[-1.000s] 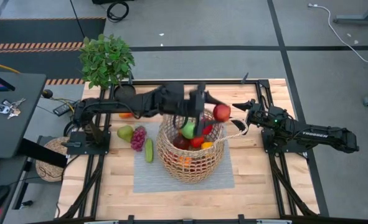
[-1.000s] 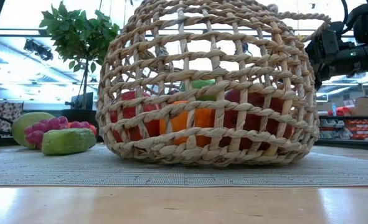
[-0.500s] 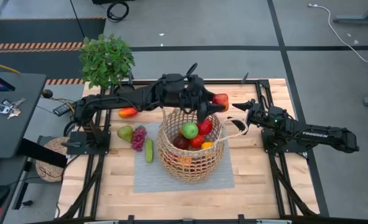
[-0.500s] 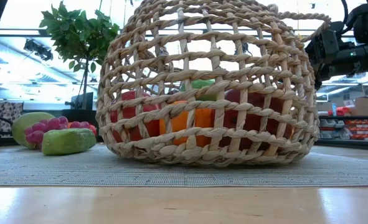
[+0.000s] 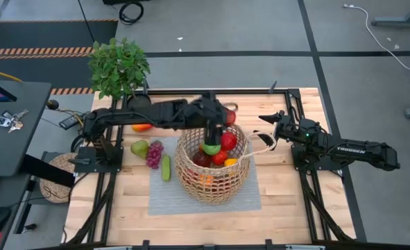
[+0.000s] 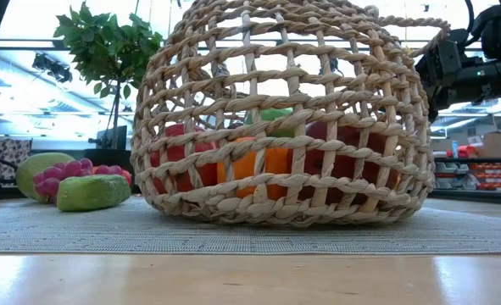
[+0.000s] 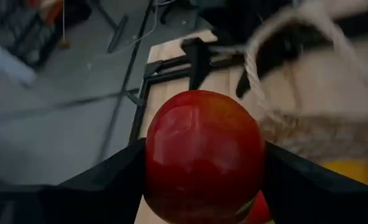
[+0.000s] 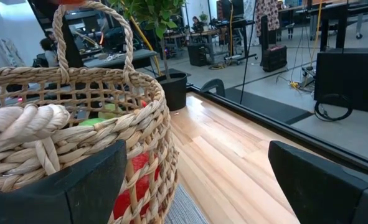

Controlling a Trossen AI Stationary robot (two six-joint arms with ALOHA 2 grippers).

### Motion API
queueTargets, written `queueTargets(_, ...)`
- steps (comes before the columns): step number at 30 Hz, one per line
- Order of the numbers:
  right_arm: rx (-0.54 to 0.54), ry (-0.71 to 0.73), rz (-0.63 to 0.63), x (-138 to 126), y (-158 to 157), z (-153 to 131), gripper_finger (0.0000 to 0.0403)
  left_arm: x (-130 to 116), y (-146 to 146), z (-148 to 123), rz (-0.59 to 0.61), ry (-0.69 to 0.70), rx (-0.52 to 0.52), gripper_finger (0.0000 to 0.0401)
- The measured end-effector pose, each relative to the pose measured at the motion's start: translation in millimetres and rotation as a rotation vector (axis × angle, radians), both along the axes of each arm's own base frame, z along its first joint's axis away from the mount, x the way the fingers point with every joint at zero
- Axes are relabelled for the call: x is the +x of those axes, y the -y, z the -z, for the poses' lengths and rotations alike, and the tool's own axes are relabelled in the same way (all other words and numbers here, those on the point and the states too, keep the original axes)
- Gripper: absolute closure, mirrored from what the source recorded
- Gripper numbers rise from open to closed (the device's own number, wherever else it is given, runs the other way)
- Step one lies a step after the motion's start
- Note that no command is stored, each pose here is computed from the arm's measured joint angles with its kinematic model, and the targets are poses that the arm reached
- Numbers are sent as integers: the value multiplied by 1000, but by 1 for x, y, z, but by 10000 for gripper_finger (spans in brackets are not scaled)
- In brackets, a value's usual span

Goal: Build produce basket
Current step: Put the red apple into the brown basket, then put the green pear into the brown basket

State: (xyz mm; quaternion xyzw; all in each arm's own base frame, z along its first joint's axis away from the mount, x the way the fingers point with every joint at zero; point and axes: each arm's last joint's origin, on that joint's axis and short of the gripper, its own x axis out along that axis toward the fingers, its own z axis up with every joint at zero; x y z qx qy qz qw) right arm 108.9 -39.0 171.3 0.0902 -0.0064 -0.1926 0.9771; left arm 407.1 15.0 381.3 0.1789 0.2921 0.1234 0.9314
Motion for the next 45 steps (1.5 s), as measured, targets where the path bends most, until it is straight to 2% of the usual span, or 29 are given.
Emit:
queueTargets(4, 0, 1, 0, 0, 0, 0, 9, 9, 18, 14, 150, -111, 177, 126)
queueTargets(10, -6, 17, -1, 0, 0, -2, 9, 25, 38, 58, 371, -375, 407, 126)
queueTargets(16, -7, 22, -4, 0, 0, -2, 9, 37, 40, 94, 361, -544, 477, 126)
queueTargets(21, -7, 21, -3, 0, 0, -2, 9, 41, 39, 104, 304, -566, 486, 114)
queueTargets(30, -7, 21, 0, 0, 0, -2, 9, 44, 41, 100, 194, -478, 430, 10)
queueTargets(35, -7, 21, -1, 0, 0, -2, 9, 42, 49, 91, 102, -442, 509, 15)
queueTargets(45, -7, 21, 0, 0, 0, -2, 9, 2, 52, 16, -139, -224, 530, 17)
